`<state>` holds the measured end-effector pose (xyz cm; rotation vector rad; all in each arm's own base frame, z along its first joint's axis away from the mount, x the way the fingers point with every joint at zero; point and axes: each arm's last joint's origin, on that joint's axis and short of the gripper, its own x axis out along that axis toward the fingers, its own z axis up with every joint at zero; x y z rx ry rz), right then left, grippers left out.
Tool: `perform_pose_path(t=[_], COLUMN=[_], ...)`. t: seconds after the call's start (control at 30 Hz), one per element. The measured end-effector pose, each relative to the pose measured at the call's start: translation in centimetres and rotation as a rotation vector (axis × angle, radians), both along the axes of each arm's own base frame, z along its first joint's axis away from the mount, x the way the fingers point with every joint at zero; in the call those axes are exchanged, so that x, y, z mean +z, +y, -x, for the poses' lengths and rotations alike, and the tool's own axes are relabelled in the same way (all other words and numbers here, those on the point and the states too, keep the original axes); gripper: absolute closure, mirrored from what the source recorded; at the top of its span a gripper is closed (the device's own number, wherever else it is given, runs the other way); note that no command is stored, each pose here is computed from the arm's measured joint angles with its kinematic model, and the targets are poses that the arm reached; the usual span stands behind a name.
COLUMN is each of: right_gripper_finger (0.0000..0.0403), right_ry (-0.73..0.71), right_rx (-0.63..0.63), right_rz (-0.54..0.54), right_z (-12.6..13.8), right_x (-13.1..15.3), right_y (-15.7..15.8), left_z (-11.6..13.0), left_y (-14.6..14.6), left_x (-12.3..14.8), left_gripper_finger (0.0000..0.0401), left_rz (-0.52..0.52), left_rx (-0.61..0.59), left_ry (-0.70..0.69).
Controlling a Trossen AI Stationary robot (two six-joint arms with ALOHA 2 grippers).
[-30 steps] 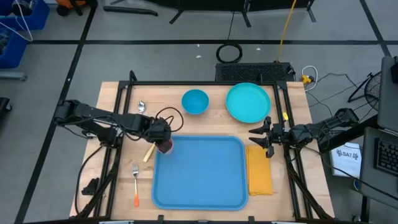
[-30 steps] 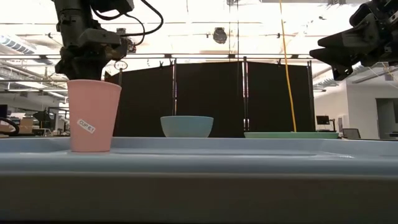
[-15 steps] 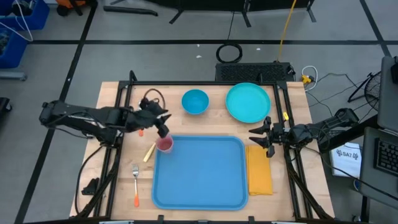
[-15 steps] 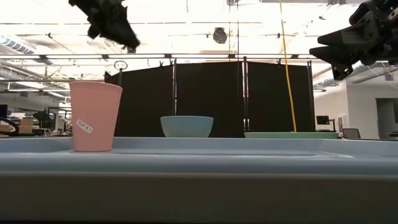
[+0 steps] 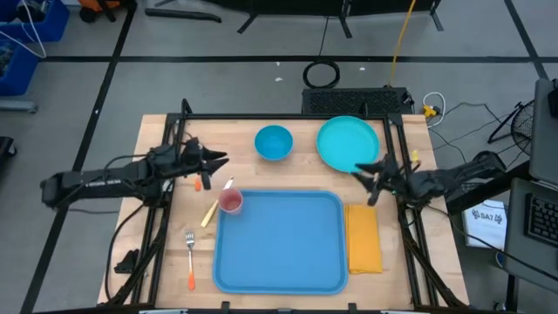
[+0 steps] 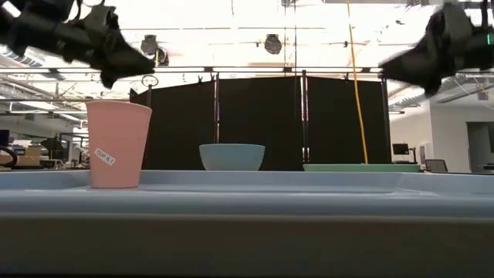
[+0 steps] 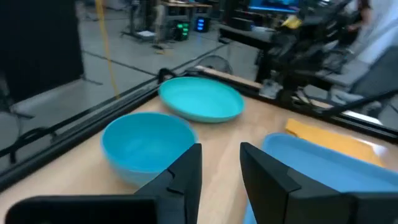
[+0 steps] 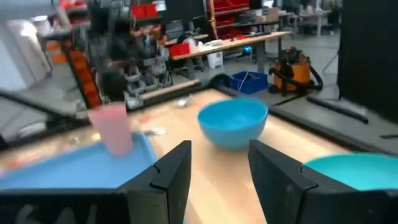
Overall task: Set up tray
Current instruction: Put the green plate on the blue serving tray to the bottom right of the pink cup
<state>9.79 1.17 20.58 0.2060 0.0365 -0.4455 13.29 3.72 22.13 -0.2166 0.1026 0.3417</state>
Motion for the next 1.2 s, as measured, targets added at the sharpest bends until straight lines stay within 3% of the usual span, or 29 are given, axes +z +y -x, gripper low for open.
perform_pose_path(t=[0.23, 0.4, 0.5, 0.63, 0.8, 0.9, 1.03, 1.2], right_gripper_finger=[0.0250, 0.0250, 0.0250, 0.0250, 0.0250, 0.0250, 0.0250, 0.0250], right_ry=[0.338, 0.611, 0.785, 0.905, 0.818, 0.767, 0.805, 0.857], right_rx=[-0.155, -0.108, -0.090, -0.100, -0.153, -0.104, -0.051, -0.024], right_rz=[-0.170, -0.233, -0.294, -0.369, -0.323, -0.359, -0.439, -0.456], right_z=[-0.2, -4.7, -7.6, -10.0, -11.9, -12.7, -13.6, -14.9], right_x=[7.1, 9.7, 8.9, 6.1, 4.2, 2.7, 0.7, -1.3], right_y=[-1.6, -3.5, -6.0, -9.9, -13.2, -14.0, -14.3, -14.2], left_z=[1.5, 1.6, 1.7, 1.7, 1.8, 1.8, 1.8, 1.8], left_y=[0.3, 0.5, 0.5, 0.6, 0.7, 0.7, 0.7, 0.7], left_x=[-0.8, -0.9, -1.0, -1.2, -1.5, -1.5, -1.5, -1.5], left_gripper_finger=[0.0288, 0.0288, 0.0288, 0.0288, 0.0288, 0.0288, 0.0288, 0.0288], left_rz=[0.032, 0.047, 0.055, 0.036, 0.040, 0.053, 0.059, 0.060], left_rx=[-0.018, -0.022, -0.018, -0.014, -0.001, 0.004, -0.019, -0.026], left_ry=[-0.071, -0.066, -0.059, -0.030, -0.005, -0.010, -0.011, -0.010])
